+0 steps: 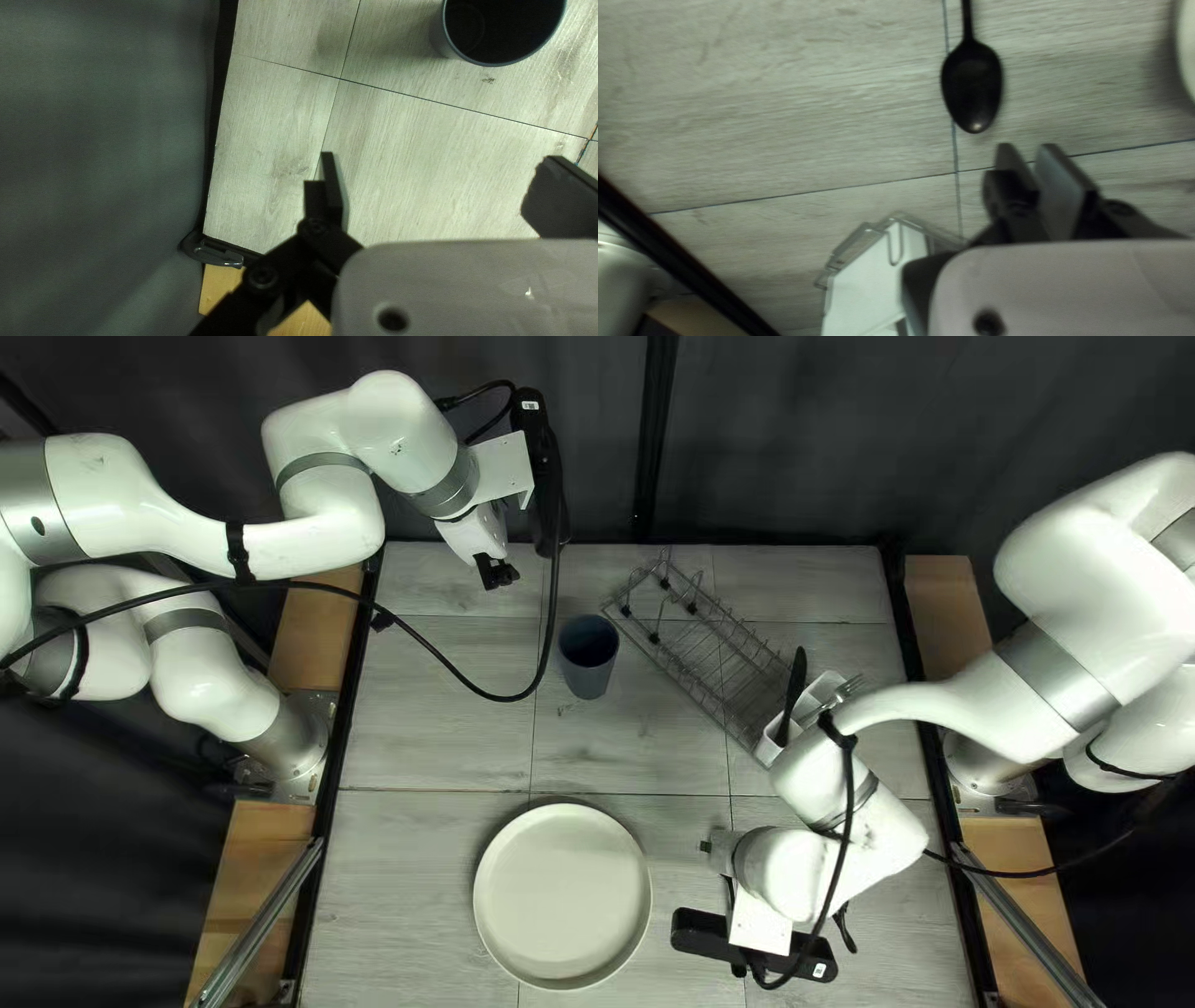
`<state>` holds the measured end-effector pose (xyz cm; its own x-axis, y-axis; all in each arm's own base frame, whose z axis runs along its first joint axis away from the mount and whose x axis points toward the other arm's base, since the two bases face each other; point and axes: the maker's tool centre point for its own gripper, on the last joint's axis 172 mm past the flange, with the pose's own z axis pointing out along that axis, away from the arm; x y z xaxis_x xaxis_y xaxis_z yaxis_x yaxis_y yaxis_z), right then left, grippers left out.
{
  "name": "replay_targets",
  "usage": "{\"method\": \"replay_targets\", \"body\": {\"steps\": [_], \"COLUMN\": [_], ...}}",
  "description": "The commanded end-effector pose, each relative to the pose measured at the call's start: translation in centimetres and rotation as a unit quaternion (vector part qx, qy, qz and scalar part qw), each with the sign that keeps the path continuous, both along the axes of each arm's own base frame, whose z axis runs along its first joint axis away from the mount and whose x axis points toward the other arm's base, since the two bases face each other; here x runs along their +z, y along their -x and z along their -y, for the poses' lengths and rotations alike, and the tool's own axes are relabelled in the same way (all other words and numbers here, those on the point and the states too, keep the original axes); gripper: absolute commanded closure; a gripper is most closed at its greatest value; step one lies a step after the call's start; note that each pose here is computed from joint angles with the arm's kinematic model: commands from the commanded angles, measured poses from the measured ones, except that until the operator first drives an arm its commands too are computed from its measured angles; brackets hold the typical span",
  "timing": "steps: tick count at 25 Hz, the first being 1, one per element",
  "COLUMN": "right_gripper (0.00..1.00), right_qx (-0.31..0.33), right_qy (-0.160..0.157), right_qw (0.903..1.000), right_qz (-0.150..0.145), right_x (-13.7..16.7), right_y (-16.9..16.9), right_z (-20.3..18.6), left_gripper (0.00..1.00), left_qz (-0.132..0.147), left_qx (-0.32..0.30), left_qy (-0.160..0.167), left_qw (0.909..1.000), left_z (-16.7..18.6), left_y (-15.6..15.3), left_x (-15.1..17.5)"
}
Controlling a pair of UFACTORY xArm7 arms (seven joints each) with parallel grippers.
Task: Pick up and place plate onto table. Place down one fork to the left of the plate. Place spoon and knife to the right of the plate. Place cup above the knife and spoon
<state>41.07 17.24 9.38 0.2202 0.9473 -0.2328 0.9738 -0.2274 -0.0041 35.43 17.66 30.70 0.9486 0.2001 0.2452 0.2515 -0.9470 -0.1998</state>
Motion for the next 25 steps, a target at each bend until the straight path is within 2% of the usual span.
{"method": "replay_targets", "body": {"steps": [1, 3, 7, 12, 15, 18, 20, 21, 23, 25], "right_gripper": [0.0, 0.0, 0.0, 0.0, 0.0, 0.0, 0.0, 0.0, 0.0, 0.0], "right_qx": [-0.031, -0.041, -0.027, 0.005, 0.02, 0.025, 0.02, 0.011, -0.004, -0.045], "right_qy": [-0.002, -0.006, -0.015, -0.026, -0.029, -0.027, -0.019, -0.013, -0.007, -0.001], "right_qw": [0.9995, 0.9991, 0.9995, 0.9995, 0.9993, 0.9993, 0.9996, 0.9998, 1.0, 0.999], "right_qz": [-0.011, -0.011, -0.011, -0.015, -0.014, -0.013, -0.007, -0.004, -0.001, 0.008], "right_x": [-0.9, -1.0, -2.4, -5.0, -5.0, -2.9, -0.3, 1.6, 3.0, 4.7], "right_y": [1.3, 1.9, 0.7, 0.4, 0.8, 2.2, 3.7, 4.8, 5.6, 6.6], "right_z": [-1.2, -2.3, -6.5, -7.0, -6.7, -4.1, -1.2, 1.2, 3.4, 6.7], "left_gripper": [0.0, 0.0, 0.0, 0.0, 0.0, 0.0, 0.0, 0.0, 0.0, 0.0], "left_qz": [0.0, 0.0, 0.0, 0.0, 0.0, 0.0, 0.0, 0.0, 0.0, 0.0], "left_qx": [0.0, 0.0, 0.0, 0.0, 0.0, 0.0, 0.0, 0.0, 0.0, 0.0], "left_qy": [0.0, 0.0, 0.0, 0.0, 0.0, 0.0, 0.0, 0.0, 0.0, 0.0], "left_qw": [1.0, 1.0, 1.0, 1.0, 1.0, 1.0, 1.0, 1.0, 1.0, 1.0], "left_z": [0.0, 0.0, 0.0, 0.0, 0.0, 0.0, 0.0, 0.0, 0.0, 0.0], "left_y": [0.0, 0.0, 0.0, 0.0, 0.0, 0.0, 0.0, 0.0, 0.0, 0.0], "left_x": [0.0, 0.0, 0.0, 0.0, 0.0, 0.0, 0.0, 0.0, 0.0, 0.0]}}
